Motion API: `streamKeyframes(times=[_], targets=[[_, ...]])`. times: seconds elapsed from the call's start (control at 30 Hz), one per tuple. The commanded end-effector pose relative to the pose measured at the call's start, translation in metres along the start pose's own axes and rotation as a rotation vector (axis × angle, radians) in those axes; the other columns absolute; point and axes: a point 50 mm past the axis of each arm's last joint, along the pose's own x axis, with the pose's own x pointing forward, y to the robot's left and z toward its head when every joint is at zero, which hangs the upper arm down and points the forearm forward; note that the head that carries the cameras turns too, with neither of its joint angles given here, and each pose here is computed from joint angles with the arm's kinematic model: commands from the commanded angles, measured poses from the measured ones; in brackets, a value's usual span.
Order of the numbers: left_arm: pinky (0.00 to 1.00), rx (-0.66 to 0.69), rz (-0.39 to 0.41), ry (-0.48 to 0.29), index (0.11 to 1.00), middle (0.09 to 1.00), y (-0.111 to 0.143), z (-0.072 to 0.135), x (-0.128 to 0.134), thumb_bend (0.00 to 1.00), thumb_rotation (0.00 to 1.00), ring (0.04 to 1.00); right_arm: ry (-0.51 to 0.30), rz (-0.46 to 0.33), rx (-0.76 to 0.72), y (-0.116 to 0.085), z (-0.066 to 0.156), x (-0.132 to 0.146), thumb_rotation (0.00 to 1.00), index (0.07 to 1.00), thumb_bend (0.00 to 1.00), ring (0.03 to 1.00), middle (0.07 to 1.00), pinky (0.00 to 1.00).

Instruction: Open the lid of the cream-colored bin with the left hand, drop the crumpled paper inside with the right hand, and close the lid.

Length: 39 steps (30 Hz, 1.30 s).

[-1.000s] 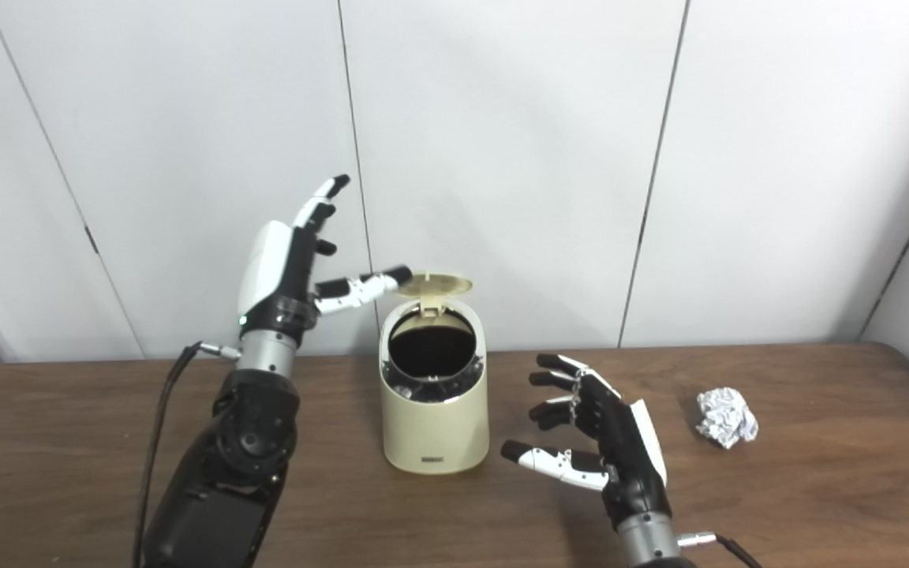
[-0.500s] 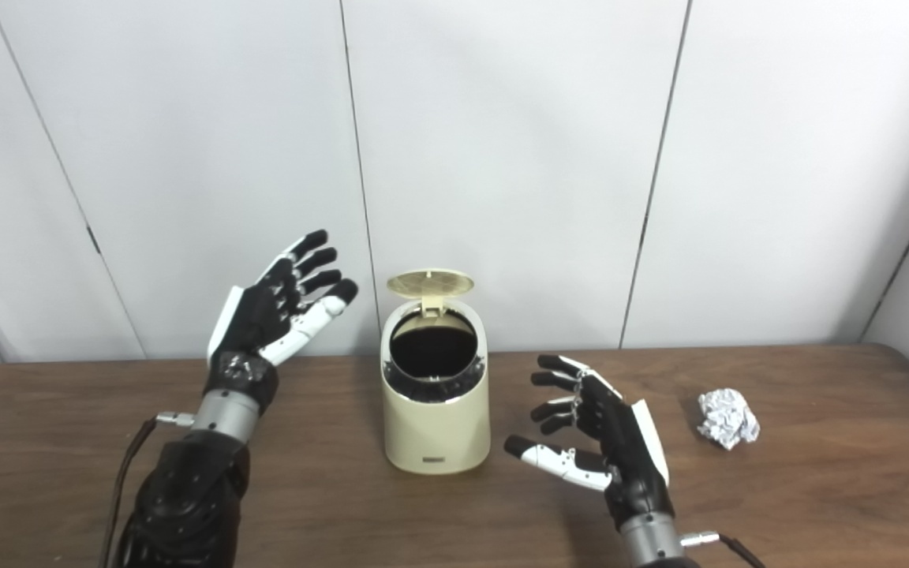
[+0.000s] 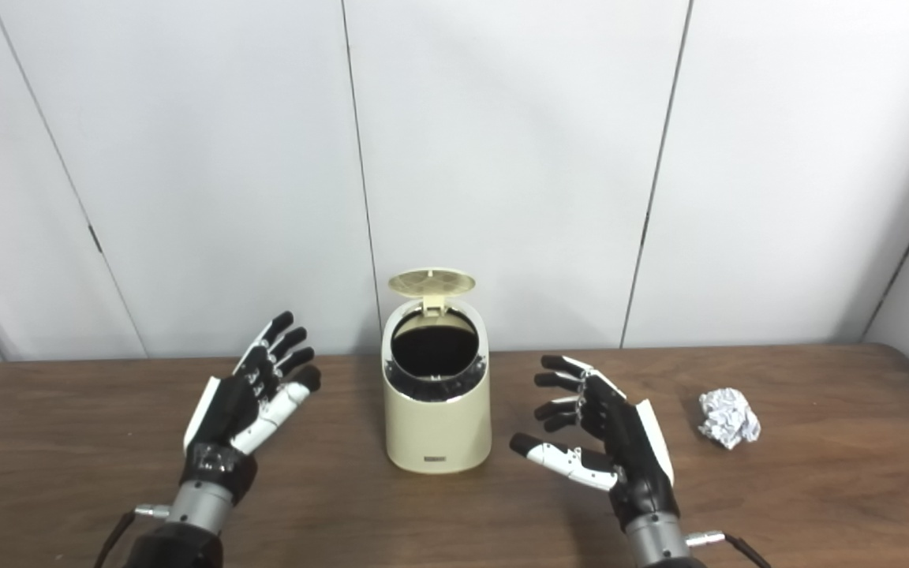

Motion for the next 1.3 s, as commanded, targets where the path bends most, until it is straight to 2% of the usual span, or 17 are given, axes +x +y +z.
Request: streamKeyframes(times=[0.0,0.07,0.2,0.27,0.4,0.5,0.67,0.73,0.83,0.9,0.97,1.03,1.13,1.27], targets=[[0.86,0.051,-0.018,-0.07,1.0,0.939,0.0,0.006,0.003,0.84,0.46,0.906,-0.081,-0.009,0.003,-0.005,0.014,0.006,0.24,0.745,0.71,0.554,0.703,0.48],[0.89,0.072,-0.025,-0.064,1.0,0.942,0.001,0.0,0.0,0.84,0.46,0.914,-0.078,-0.009,0.006,-0.006,0.014,0.005,0.24,0.744,0.71,0.556,0.706,0.48],[0.86,0.08,-0.029,-0.044,1.0,0.943,0.002,-0.009,-0.007,0.84,0.45,0.917,-0.077,-0.011,-0.005,-0.008,0.014,0.003,0.25,0.743,0.72,0.558,0.706,0.48],[0.79,0.068,-0.027,-0.038,0.988,0.927,0.002,-0.013,-0.009,0.8,0.4,0.882,-0.077,-0.015,-0.008,-0.01,0.014,0.002,0.24,0.742,0.72,0.56,0.705,0.49],[0.74,0.058,-0.023,-0.028,0.973,0.913,0.002,-0.02,-0.015,0.78,0.37,0.844,-0.077,-0.02,-0.006,-0.013,0.014,0.001,0.24,0.744,0.73,0.565,0.709,0.49],[0.75,0.077,-0.023,-0.029,0.964,0.899,0.001,-0.024,-0.015,0.76,0.35,0.842,-0.081,-0.025,-0.006,-0.017,0.014,0.004,0.18,0.743,0.71,0.561,0.711,0.49],[0.73,0.103,-0.013,-0.038,0.952,0.877,-0.001,-0.028,-0.01,0.76,0.32,0.836,-0.102,0.018,-0.037,-0.032,0.027,0.019,0.06,0.76,0.69,0.556,0.719,0.51],[0.73,0.104,-0.014,-0.029,0.953,0.878,-0.001,-0.029,-0.009,0.76,0.32,0.842,-0.076,0.053,-0.123,-0.042,0.037,0.027,0.06,0.768,0.71,0.574,0.732,0.51],[0.74,0.105,-0.018,-0.016,0.954,0.882,0.0,-0.032,-0.008,0.76,0.31,0.847,-0.013,0.153,-0.367,-0.062,0.055,0.044,0.2,0.819,0.77,0.66,0.795,0.58],[0.74,0.106,-0.022,-0.012,0.954,0.882,0.001,-0.034,-0.007,0.76,0.31,0.844,0.041,0.198,-0.517,-0.074,0.066,0.054,0.24,0.835,0.81,0.685,0.819,0.56],[0.75,0.098,-0.023,-0.01,0.957,0.888,0.003,-0.035,-0.007,0.74,0.3,0.846,0.084,0.221,-0.615,-0.086,0.077,0.063,0.21,0.841,0.83,0.715,0.857,0.56],[0.75,0.091,-0.021,-0.008,0.959,0.891,0.005,-0.036,-0.006,0.74,0.29,0.85,0.093,0.23,-0.693,-0.099,0.086,0.069,0.15,0.828,0.84,0.718,0.859,0.57],[0.75,0.089,-0.02,-0.004,0.96,0.895,0.009,-0.037,-0.005,0.74,0.28,0.856,0.114,0.229,-0.755,-0.117,0.093,0.078,0.11,0.815,0.84,0.731,0.853,0.56],[0.75,0.104,-0.02,-0.004,0.962,0.895,0.014,-0.038,-0.006,0.73,0.29,0.856,0.144,0.228,-0.811,-0.137,0.102,0.09,0.06,0.808,0.85,0.773,0.857,0.6]])
